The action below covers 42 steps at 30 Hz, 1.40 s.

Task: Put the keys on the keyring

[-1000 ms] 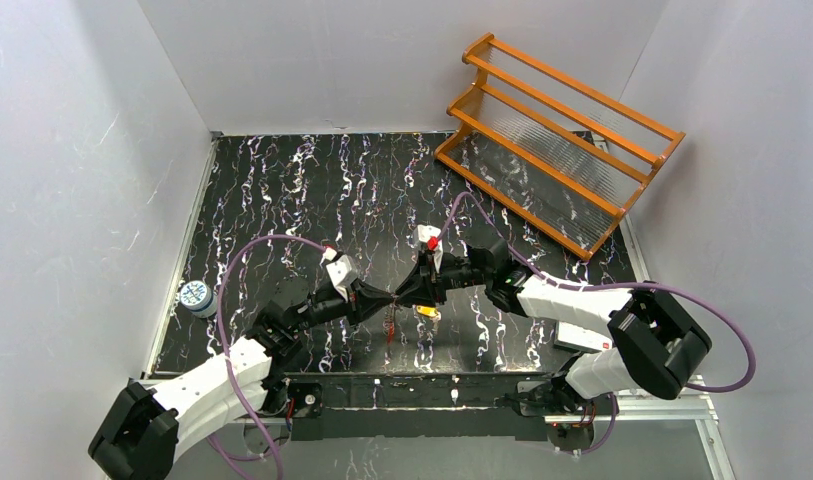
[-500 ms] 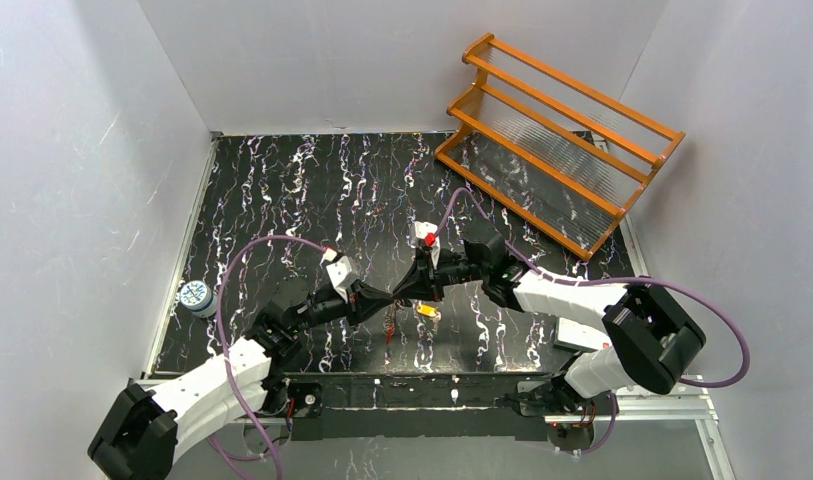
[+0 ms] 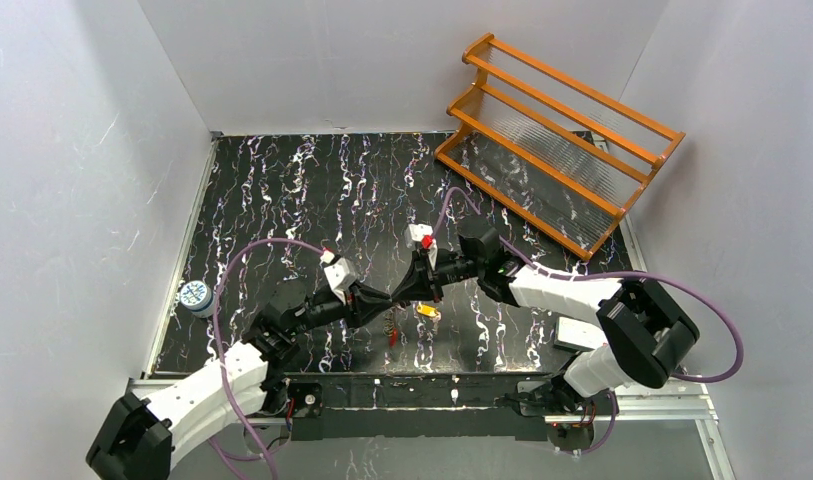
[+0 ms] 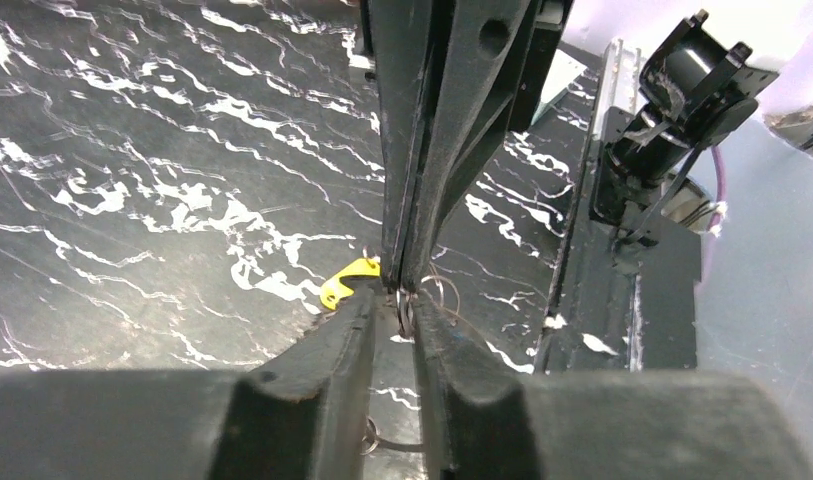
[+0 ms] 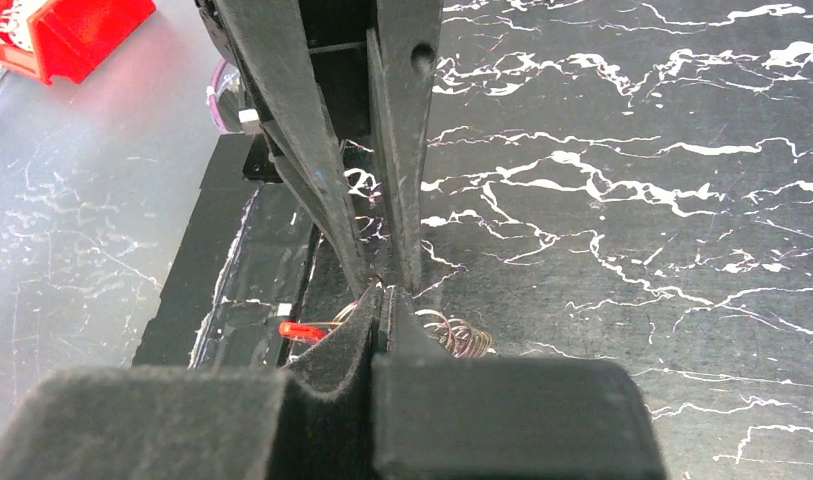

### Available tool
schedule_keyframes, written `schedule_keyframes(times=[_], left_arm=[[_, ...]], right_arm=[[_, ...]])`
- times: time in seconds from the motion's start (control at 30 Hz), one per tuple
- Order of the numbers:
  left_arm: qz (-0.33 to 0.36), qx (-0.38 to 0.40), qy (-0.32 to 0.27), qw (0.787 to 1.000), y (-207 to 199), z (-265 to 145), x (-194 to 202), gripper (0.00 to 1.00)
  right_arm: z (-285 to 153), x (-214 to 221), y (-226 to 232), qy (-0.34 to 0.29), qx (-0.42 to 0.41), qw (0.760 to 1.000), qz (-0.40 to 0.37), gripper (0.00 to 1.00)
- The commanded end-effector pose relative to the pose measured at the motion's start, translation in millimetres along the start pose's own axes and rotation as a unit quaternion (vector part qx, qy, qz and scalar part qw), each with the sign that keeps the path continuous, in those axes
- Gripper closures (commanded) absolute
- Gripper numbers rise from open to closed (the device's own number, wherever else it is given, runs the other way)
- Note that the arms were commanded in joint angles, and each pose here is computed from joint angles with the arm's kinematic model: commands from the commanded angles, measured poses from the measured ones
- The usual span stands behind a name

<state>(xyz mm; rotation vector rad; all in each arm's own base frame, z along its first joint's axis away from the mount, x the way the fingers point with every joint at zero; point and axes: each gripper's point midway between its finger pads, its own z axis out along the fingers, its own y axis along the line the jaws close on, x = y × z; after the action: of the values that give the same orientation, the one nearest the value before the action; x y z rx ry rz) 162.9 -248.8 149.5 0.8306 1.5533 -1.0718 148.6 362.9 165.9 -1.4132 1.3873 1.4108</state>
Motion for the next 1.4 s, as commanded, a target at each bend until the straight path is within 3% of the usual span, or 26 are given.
schedule_keyframes(times=[0.0, 0.13, 0.37, 0.63, 0.87, 1.37], left_arm=[[0.027, -0.011, -0.033, 0.999, -1.9, -4.2, -27.2, 0.71], [0.066, -0.05, -0.05, 0.995, 4.4, -15.9, -50.8, 0.57], [0.101, -0.062, -0.033, 0.992, 5.2, -25.4, -53.0, 0.59], [0.08, -0.044, 0.008, 0.996, 5.9, -19.2, -24.6, 0.63], [0.084, 0.0, -0.009, 0.996, -7.4, -14.8, -22.8, 0.65], [0.068, 0.097, -0.046, 0.992, -48.1, -5.3, -38.8, 0.69]], right_arm=[[-0.7, -19.0, 9.3, -0.01, -0.019, 0.999, -0.043, 0.99], [-7.6, -34.8, 17.8, -0.018, -0.022, 0.996, -0.088, 0.99], [-16.1, -47.8, 28.7, -0.051, -0.016, 0.989, -0.139, 0.99], [-12.1, 22.2, 42.7, -0.01, -0.042, 0.999, -0.013, 0.99], [-22.2, 33.1, 67.3, 0.008, -0.047, 0.997, 0.067, 0.99], [-28.6, -8.7, 70.1, -0.032, -0.028, 0.999, 0.026, 0.99]])
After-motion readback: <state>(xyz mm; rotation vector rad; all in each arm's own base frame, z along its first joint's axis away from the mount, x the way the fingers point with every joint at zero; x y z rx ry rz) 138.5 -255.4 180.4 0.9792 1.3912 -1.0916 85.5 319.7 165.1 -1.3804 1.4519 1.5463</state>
